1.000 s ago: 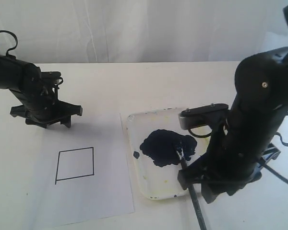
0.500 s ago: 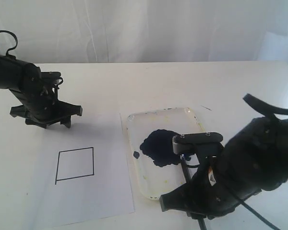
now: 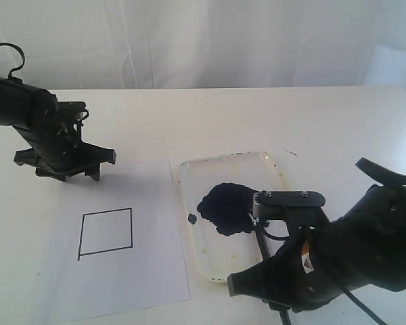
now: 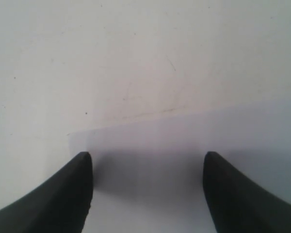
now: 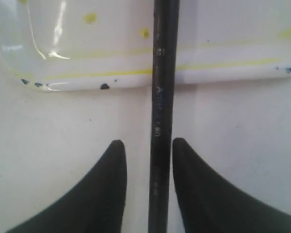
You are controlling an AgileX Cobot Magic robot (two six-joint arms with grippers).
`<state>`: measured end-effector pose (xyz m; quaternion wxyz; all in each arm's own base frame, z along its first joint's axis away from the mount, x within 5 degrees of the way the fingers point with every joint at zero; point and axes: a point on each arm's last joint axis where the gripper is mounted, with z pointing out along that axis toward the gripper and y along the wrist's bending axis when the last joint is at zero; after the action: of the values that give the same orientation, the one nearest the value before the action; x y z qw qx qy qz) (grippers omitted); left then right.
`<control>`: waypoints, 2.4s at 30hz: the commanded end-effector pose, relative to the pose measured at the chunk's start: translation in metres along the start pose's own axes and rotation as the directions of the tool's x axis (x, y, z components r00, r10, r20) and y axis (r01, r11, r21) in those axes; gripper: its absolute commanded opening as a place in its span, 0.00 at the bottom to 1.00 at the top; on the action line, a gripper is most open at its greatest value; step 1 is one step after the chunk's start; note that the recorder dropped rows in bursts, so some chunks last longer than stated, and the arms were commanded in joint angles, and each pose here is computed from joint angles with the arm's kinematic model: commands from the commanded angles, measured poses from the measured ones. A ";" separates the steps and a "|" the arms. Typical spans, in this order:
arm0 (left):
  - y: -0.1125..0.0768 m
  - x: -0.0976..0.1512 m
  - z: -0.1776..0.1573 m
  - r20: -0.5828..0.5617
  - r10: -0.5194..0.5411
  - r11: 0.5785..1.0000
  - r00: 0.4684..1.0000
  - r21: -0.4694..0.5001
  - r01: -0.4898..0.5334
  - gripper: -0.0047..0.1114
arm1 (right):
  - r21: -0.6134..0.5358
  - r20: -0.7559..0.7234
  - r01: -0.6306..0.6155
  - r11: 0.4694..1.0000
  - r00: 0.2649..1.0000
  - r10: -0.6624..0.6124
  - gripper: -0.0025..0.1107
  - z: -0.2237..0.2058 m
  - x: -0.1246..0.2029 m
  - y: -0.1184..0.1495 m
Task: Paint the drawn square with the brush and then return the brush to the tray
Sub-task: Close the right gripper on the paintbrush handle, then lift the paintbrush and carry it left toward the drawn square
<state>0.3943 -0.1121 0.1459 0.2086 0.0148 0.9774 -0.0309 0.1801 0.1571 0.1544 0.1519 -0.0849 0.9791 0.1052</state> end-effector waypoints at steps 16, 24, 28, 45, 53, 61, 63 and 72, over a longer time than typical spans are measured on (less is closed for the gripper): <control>0.001 0.008 0.005 -0.069 -0.011 1.000 0.998 -0.016 0.010 0.63 | 0.015 -0.018 0.011 1.000 1.000 -0.010 0.30 0.021 0.002 -0.001; 0.001 0.008 0.005 -0.069 -0.011 1.000 0.998 -0.016 0.010 0.63 | 0.015 -0.017 0.003 1.000 1.000 -0.002 0.25 0.021 0.002 -0.001; 0.001 0.008 0.005 -0.069 -0.011 1.000 0.998 -0.016 0.010 0.63 | 0.017 -0.016 0.009 1.000 1.000 -0.009 0.07 0.021 0.002 -0.001; 0.001 0.009 0.005 -0.074 -0.011 1.000 0.997 -0.018 0.010 0.63 | 0.108 -0.075 0.116 0.987 0.991 -0.109 0.02 -0.003 -0.020 0.006; 0.001 0.009 0.005 -0.080 -0.011 1.000 0.997 -0.020 0.010 0.63 | 0.148 -0.108 0.211 0.966 0.975 -0.196 0.02 -0.040 -0.047 0.007; 0.001 0.009 0.005 -0.080 -0.011 1.000 0.997 -0.020 0.010 0.63 | -0.022 -0.187 0.366 0.930 0.913 -0.364 0.02 -0.072 -0.070 0.015; 0.001 0.009 0.005 -0.080 -0.011 1.000 0.997 -0.020 0.010 0.63 | -0.045 -0.213 0.400 0.916 0.892 -0.400 0.02 -0.078 -0.074 0.018; 0.002 0.010 0.005 -0.083 -0.003 1.000 0.997 -0.026 0.001 0.63 | -0.171 -0.295 0.537 0.826 0.772 -0.563 0.02 -0.068 -0.099 0.037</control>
<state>0.3941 -0.1120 0.1461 0.2068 0.0146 0.9778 -0.0302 0.2352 0.1839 0.2563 0.0127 -0.3660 0.9274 0.0769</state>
